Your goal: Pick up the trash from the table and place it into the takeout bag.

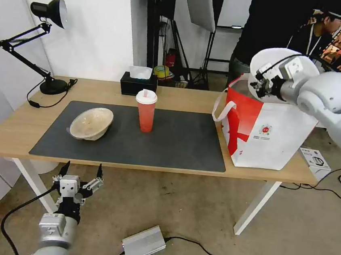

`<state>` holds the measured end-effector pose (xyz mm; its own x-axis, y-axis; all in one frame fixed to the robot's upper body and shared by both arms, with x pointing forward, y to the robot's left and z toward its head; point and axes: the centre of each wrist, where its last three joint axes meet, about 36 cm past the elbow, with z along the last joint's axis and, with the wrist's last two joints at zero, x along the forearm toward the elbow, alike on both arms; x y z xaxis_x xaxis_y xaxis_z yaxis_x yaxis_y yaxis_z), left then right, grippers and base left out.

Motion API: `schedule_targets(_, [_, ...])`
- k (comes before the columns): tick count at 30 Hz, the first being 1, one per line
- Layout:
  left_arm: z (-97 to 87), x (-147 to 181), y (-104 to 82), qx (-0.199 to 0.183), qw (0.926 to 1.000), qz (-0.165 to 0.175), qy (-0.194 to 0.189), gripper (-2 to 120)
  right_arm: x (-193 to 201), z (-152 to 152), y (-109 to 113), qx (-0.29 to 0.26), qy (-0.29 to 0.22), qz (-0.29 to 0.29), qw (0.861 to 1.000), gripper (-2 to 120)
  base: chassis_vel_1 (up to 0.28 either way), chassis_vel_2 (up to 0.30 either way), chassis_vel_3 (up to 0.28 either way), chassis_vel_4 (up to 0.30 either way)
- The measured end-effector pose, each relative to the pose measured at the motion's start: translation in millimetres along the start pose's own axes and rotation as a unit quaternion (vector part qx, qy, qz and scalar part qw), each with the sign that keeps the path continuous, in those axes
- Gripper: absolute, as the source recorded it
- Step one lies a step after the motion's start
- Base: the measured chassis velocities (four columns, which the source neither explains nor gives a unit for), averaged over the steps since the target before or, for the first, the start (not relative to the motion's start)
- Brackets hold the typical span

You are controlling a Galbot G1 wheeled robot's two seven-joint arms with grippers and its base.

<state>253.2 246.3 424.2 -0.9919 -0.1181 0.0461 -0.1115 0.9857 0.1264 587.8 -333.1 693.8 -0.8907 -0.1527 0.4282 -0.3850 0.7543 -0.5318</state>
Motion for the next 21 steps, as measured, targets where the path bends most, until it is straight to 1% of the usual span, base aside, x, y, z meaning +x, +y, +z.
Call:
schedule_targets(12, [-0.1,-1.5,-1.0,0.003,1.0000,-0.002,-0.002,100,6.8,19.1,6.0,-0.002,0.010,-0.005,1.000,0,0.000,0.000,0.000,0.000])
schedule_targets(21, [2.0,-1.5,-5.0,0.008,1.0000,-0.001,0.002,100,13.8,21.0,6.1,0.000,0.008,-0.004,1.000,0,0.000,0.000,0.000,0.000])
